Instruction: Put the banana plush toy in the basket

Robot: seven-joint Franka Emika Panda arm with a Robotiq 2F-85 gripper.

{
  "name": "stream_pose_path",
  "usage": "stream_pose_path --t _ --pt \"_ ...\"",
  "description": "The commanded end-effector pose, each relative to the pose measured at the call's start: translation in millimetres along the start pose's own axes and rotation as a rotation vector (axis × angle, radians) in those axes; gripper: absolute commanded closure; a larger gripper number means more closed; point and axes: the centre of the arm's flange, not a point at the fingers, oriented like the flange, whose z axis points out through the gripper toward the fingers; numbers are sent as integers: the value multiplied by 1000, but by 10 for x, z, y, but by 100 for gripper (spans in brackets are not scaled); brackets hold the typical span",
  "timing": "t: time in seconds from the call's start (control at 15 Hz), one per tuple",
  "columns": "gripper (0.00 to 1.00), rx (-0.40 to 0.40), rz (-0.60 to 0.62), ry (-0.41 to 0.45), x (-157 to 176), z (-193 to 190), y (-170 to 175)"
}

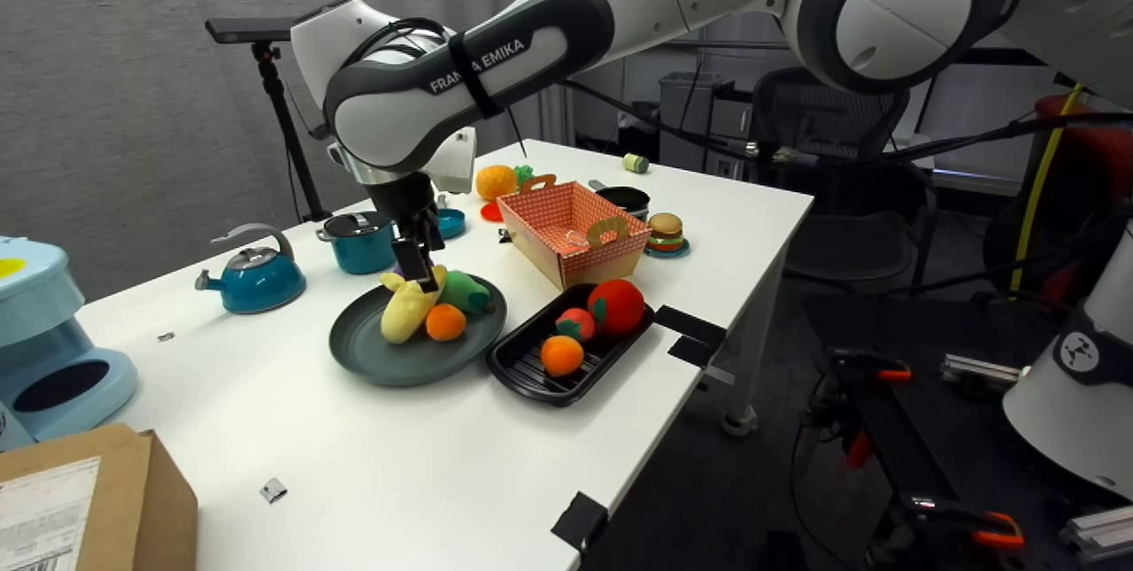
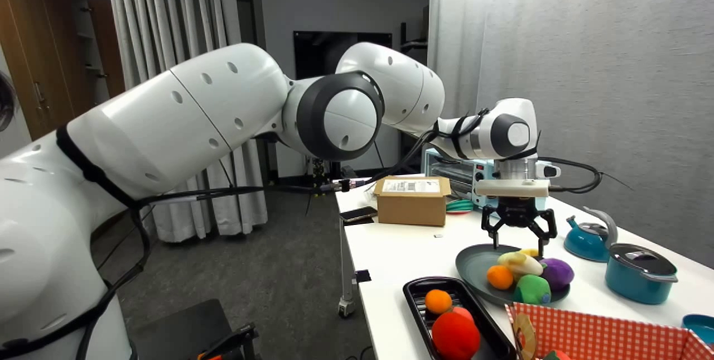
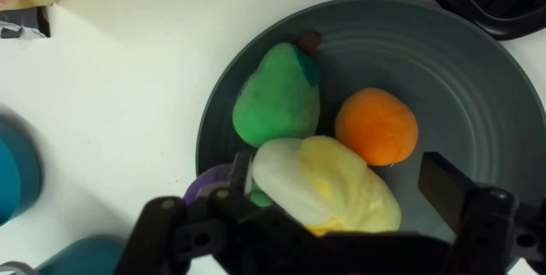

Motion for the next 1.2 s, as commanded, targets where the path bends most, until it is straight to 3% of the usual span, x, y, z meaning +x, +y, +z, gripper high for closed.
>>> stream_pose_path --t 0.0,0.53,0.6,0.67,1.13 --pt "0 8 -31 -9 417 73 39" --pt "0 11 -45 -29 491 259 92" --pt "8 11 -42 -31 494 278 114" --pt "28 10 -40 -33 492 294 127" --pt "82 -6 -40 -42 459 343 171"
